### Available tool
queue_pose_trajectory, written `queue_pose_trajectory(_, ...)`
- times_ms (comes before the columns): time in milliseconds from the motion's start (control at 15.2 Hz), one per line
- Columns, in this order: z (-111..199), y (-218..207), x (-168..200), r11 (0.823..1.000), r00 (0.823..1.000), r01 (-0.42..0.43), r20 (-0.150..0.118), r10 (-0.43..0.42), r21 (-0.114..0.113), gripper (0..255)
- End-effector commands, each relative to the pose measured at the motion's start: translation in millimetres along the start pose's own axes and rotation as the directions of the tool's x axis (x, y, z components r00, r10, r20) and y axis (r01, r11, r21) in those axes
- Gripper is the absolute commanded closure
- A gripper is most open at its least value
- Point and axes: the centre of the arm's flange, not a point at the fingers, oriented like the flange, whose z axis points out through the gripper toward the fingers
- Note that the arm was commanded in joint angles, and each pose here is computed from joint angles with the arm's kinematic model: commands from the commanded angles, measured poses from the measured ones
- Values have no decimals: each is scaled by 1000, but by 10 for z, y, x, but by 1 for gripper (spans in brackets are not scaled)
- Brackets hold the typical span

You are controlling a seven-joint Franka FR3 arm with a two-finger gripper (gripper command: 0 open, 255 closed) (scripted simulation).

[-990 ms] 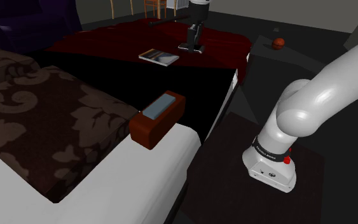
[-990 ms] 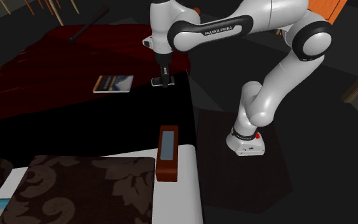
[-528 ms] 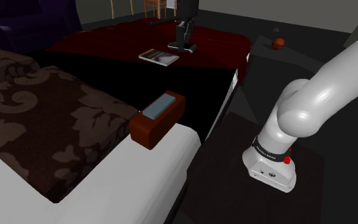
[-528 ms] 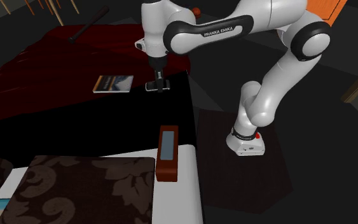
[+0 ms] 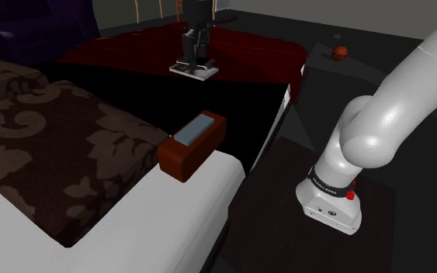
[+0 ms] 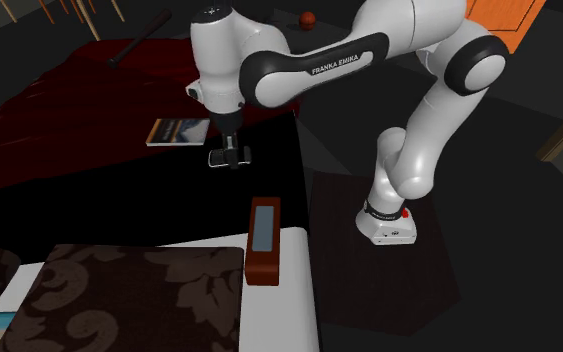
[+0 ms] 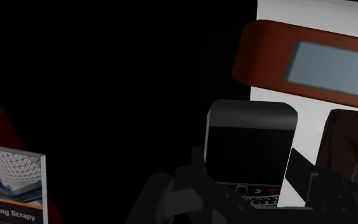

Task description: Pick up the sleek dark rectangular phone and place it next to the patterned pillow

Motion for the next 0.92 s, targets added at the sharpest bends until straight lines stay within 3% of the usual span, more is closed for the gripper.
queue_pose_trajectory(0, -4, -210, 165, 1000, 1000, -1, 0, 1, 1, 255)
queue_pose_trajectory(396, -32, -900, 622, 1000, 1000, -1, 0, 1, 1, 255)
queue_pose_trajectory(858, 337, -922, 612, 1000, 1000, -1, 0, 1, 1, 255)
